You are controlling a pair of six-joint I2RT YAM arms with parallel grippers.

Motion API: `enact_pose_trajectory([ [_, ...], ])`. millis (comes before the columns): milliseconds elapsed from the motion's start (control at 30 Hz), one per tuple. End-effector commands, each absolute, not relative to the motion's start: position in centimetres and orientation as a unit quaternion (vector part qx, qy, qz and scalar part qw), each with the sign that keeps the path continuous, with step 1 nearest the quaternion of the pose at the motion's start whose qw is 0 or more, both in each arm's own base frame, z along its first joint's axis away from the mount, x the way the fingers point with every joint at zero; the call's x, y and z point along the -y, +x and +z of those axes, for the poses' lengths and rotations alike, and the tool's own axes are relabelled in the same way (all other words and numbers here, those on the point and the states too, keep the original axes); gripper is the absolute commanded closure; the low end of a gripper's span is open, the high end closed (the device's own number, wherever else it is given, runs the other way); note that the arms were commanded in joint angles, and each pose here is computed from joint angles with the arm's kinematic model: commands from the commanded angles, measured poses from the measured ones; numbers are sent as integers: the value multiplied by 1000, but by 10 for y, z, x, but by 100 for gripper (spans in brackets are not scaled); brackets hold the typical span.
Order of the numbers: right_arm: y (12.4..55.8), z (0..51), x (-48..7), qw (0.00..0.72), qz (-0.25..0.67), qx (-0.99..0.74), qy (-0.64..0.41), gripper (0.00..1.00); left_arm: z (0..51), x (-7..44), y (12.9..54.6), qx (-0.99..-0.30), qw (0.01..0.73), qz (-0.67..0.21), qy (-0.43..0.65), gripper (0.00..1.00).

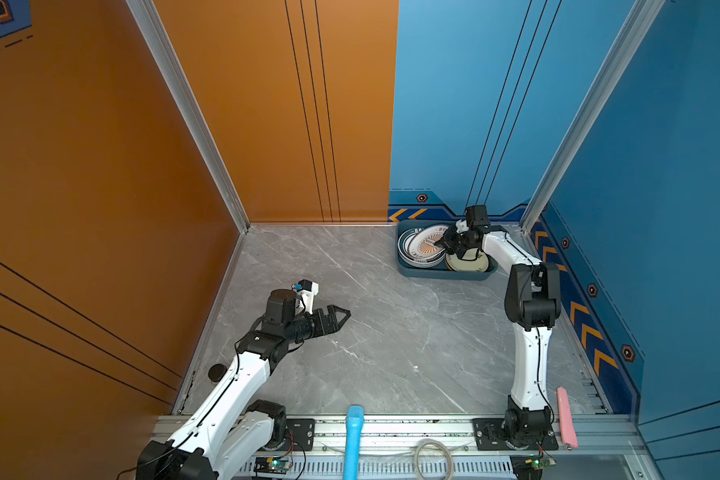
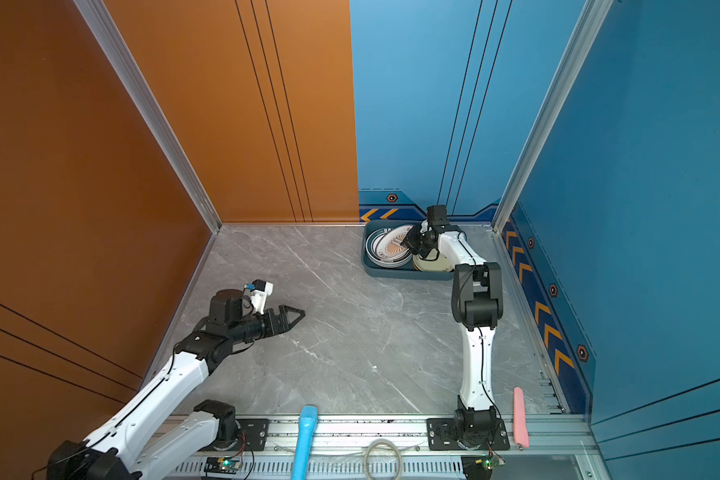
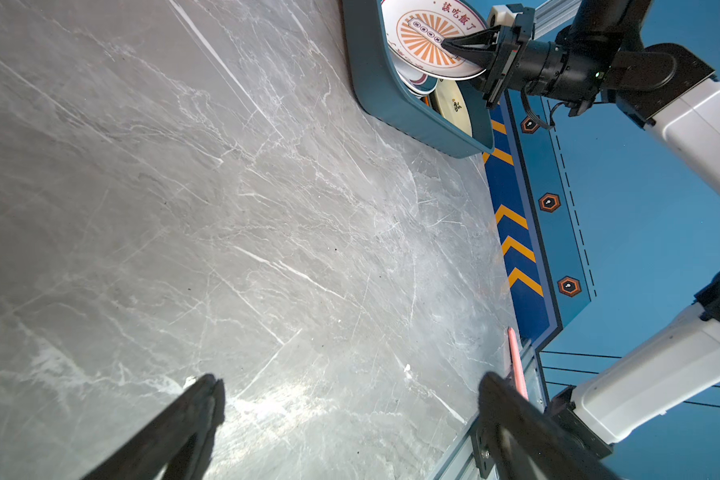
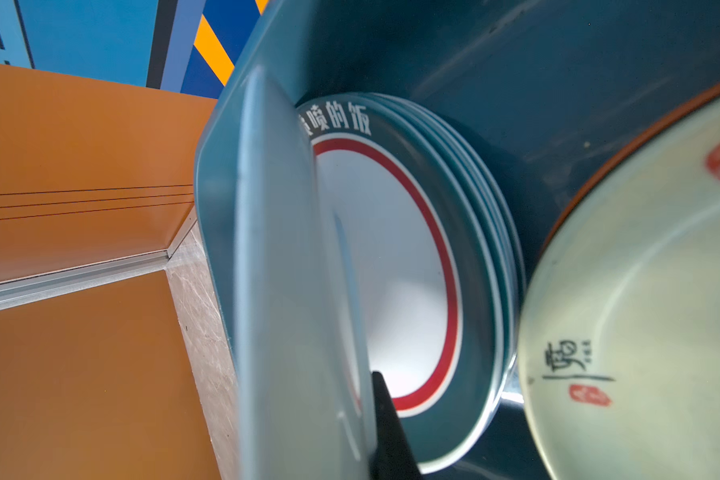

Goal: Place the plates into the plastic bin on the countertop
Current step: 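Lower the sunburst plate onto the white plate stack and open right gripper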

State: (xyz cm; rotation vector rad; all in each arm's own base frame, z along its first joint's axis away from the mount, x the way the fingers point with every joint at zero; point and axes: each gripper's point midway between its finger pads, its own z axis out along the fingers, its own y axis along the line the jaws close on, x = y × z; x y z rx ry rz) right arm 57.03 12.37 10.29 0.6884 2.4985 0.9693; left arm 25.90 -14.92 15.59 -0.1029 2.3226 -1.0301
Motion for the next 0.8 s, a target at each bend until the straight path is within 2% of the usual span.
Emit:
enact_pose_trajectory([
  [0, 571, 104, -117, 183, 327, -892, 253, 86, 160, 151, 261, -865, 303, -399, -29, 2],
  [133, 567, 102, -112, 179, 304, -902, 250, 74, 160, 151, 262, -864, 304, -401, -29, 2],
  [300, 562, 104, -105, 179, 274, -915, 235, 66, 160, 151, 263, -863, 302, -404, -31, 2],
  [767, 552, 102, -96, 171, 199, -946, 189, 61, 160, 152, 263, -862, 302, -406, -30, 2],
])
